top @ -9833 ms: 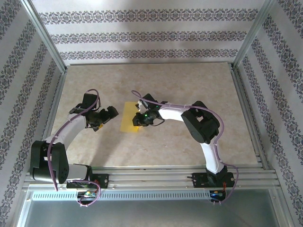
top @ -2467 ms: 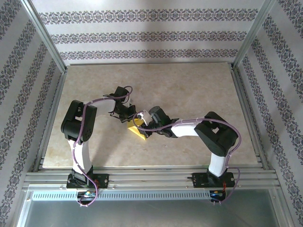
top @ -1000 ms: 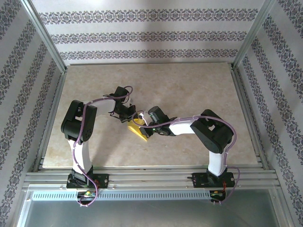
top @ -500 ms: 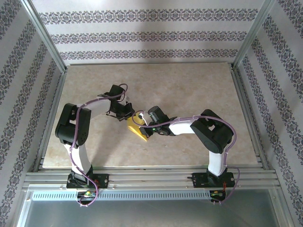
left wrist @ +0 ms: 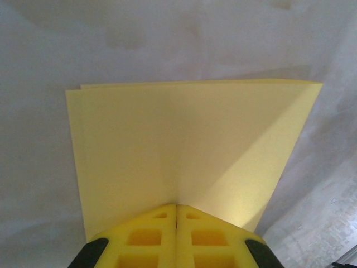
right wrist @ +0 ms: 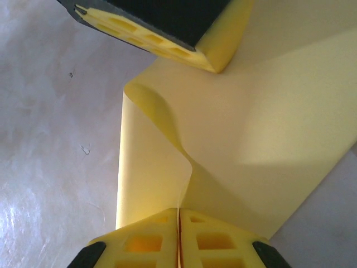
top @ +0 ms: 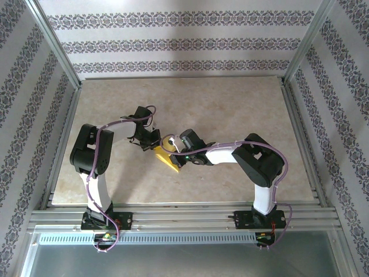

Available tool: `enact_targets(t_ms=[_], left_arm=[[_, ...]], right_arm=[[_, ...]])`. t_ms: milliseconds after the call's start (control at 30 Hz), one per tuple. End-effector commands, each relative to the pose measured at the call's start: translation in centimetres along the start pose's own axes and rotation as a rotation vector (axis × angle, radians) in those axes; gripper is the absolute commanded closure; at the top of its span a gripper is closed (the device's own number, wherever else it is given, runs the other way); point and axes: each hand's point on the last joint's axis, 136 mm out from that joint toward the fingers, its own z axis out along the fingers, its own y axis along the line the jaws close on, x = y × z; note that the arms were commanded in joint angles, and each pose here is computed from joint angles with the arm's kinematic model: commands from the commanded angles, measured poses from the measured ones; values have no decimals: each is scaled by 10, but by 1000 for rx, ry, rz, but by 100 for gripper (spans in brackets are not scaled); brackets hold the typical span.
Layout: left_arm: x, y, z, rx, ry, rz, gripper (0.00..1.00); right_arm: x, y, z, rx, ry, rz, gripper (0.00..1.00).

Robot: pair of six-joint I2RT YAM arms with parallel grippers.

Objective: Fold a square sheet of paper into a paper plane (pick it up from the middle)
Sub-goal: Third fold the triangle at the center of the table.

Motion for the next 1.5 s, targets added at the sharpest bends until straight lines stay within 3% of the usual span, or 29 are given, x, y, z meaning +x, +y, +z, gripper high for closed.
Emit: enact_targets(t_ms=[0, 1467], left_arm=[[8, 18, 6, -63, 43, -6, 95], [13, 17, 14, -43, 80, 19, 97]], right_arm=[[-12, -2, -4, -2, -17, 6, 90], [-1, -1, 6, -36, 67, 4, 88]])
